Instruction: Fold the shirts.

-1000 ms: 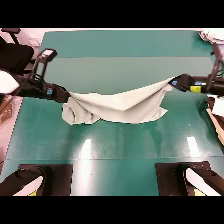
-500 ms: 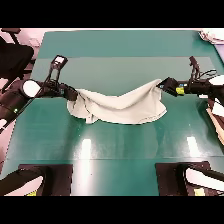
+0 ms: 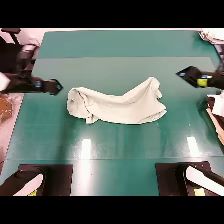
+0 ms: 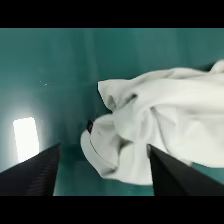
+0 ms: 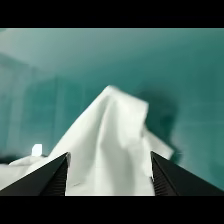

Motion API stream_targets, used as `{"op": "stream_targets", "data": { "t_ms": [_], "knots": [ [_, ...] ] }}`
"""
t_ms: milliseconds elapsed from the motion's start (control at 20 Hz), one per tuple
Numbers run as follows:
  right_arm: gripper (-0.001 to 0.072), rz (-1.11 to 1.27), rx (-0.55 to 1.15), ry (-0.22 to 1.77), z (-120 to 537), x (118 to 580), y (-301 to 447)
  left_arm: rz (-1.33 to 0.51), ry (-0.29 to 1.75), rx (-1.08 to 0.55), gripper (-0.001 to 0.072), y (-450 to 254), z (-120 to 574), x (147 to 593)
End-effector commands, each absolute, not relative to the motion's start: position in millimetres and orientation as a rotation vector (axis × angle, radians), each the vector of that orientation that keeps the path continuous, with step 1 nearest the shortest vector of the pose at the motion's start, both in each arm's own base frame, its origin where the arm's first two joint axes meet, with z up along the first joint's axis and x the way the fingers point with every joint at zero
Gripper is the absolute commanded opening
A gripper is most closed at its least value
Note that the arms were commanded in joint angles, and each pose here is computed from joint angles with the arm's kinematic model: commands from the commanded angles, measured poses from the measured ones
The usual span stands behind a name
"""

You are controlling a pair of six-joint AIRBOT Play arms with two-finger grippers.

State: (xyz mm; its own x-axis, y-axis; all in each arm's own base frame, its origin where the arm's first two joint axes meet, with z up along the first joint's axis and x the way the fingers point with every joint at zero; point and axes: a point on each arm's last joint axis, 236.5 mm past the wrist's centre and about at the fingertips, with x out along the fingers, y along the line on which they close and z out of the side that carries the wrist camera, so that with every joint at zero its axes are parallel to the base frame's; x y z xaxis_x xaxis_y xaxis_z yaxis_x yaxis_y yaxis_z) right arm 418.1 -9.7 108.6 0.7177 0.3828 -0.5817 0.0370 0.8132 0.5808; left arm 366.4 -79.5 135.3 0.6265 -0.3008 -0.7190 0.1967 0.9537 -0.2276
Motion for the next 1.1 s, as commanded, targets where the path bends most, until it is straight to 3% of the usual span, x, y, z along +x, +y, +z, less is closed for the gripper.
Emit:
{"op": "stream_targets", "data": {
  "t_ms": [0,150,350,500,1050],
  "knots": [
    [0.0573,0.081,0.589,0.658,130,390,-53,-0.314,0.916,-0.318,0.0599,-83,147,316],
    [0.0572,0.017,0.607,0.628,126,368,-66,-0.409,1.047,-0.463,0.0599,-115,105,288],
    [0.0571,0.016,0.611,0.633,118,356,-58,-0.289,1.157,-0.621,0.0600,-112,33,274],
    [0.0571,0.047,0.611,0.658,113,357,-47,-0.265,1.108,-0.754,0.0600,-119,8,280],
    [0.0570,0.155,0.580,0.707,107,363,-5,-0.129,0.984,-0.827,0.0599,-96,-39,308]
  ]
}}
